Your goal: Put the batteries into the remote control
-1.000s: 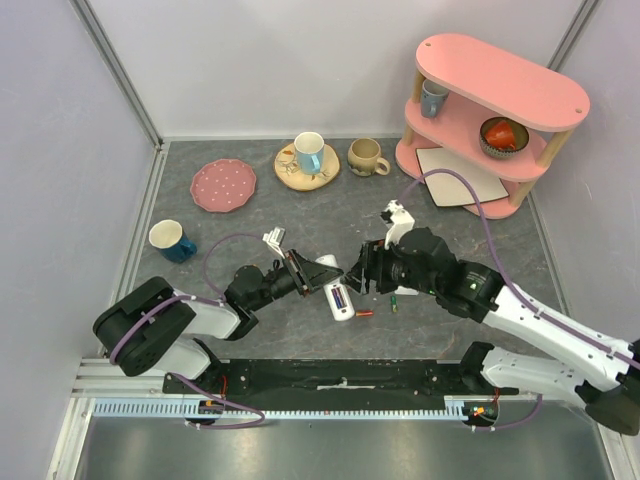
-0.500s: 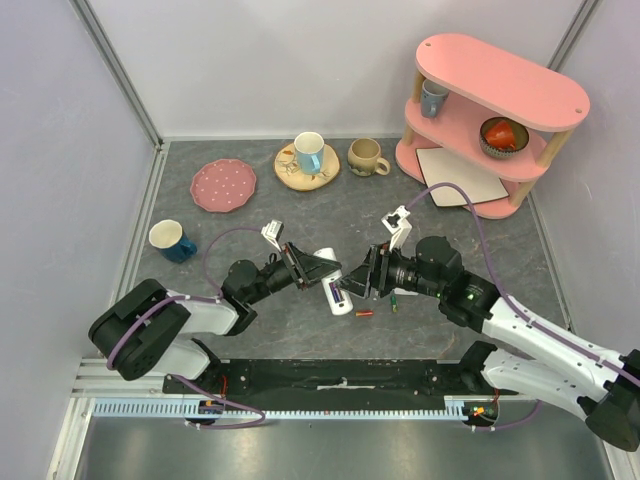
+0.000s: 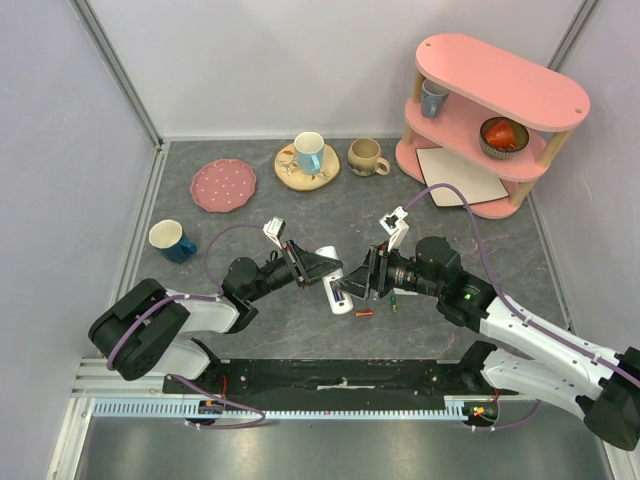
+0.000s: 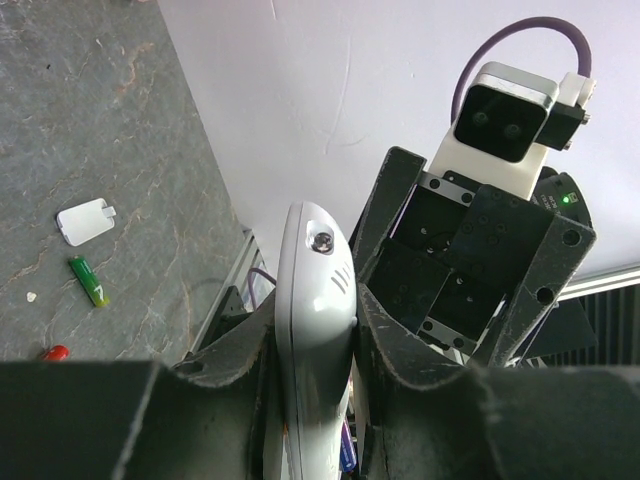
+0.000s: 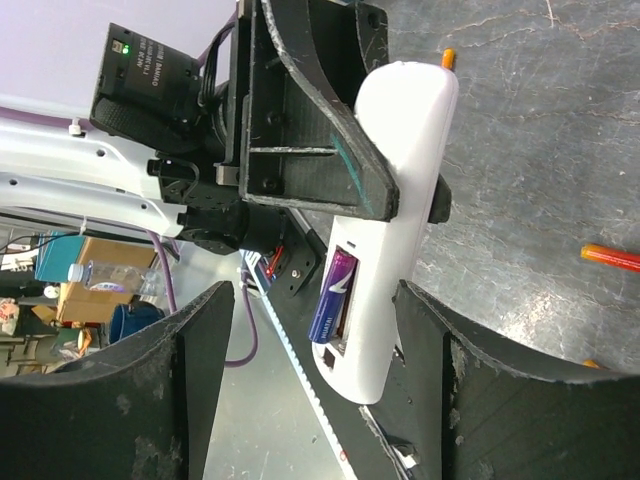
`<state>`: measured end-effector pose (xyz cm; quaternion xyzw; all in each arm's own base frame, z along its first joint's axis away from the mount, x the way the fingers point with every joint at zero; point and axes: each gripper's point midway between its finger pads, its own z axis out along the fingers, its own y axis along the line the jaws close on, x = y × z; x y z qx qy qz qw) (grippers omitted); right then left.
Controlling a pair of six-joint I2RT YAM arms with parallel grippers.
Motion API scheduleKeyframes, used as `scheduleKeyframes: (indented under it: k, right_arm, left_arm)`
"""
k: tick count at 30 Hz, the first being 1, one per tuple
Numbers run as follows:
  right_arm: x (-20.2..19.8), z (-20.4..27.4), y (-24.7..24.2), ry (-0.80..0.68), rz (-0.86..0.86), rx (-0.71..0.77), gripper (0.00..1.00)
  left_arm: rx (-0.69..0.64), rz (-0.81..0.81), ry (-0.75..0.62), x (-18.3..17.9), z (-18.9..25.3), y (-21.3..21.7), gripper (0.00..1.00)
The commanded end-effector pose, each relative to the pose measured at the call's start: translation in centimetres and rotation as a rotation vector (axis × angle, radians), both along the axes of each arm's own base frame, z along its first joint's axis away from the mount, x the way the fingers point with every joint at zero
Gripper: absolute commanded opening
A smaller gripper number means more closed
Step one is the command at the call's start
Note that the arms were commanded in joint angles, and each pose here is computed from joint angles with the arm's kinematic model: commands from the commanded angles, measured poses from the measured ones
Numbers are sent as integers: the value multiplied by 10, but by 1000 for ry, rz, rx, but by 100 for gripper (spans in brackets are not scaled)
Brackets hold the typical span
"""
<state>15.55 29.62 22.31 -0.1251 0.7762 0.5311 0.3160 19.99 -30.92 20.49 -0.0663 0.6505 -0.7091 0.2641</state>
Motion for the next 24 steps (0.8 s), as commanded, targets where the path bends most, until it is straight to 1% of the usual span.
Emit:
scheduleKeyframes:
  k: [1,2,6,10,14,17,20,24]
  right_arm:
    - [-5,-7,3,9,41,-4,73]
    - [-5,-8,3,12,39,-6,73]
    - [-4,-9,0,10,24,-12,79]
    - [-6,-13,-1,17,32,-25,79]
    - [-12,-19,-1,27,62,-33,76]
    - [-14,-22,-1,31,70,-38,70]
    - [-16,-27,-1,46,80,-46,68]
    - [-15,-28,0,52,72,-41,67]
  left_arm:
    - [-297,-38,-323,-26,103,16,2]
    - [-294,-40,-321,-26,101,16,2]
    - [-289,-36,-318,-25,99,17,2]
    - [-290,-34,-322,-25,100,18,2]
    - [-295,-35,-330,-26,103,18,2]
    - [-296,-33,-330,-25,103,19,2]
    - [-298,-36,-332,-26,104,19,2]
    - [-302,-41,-338,-27,106,19,2]
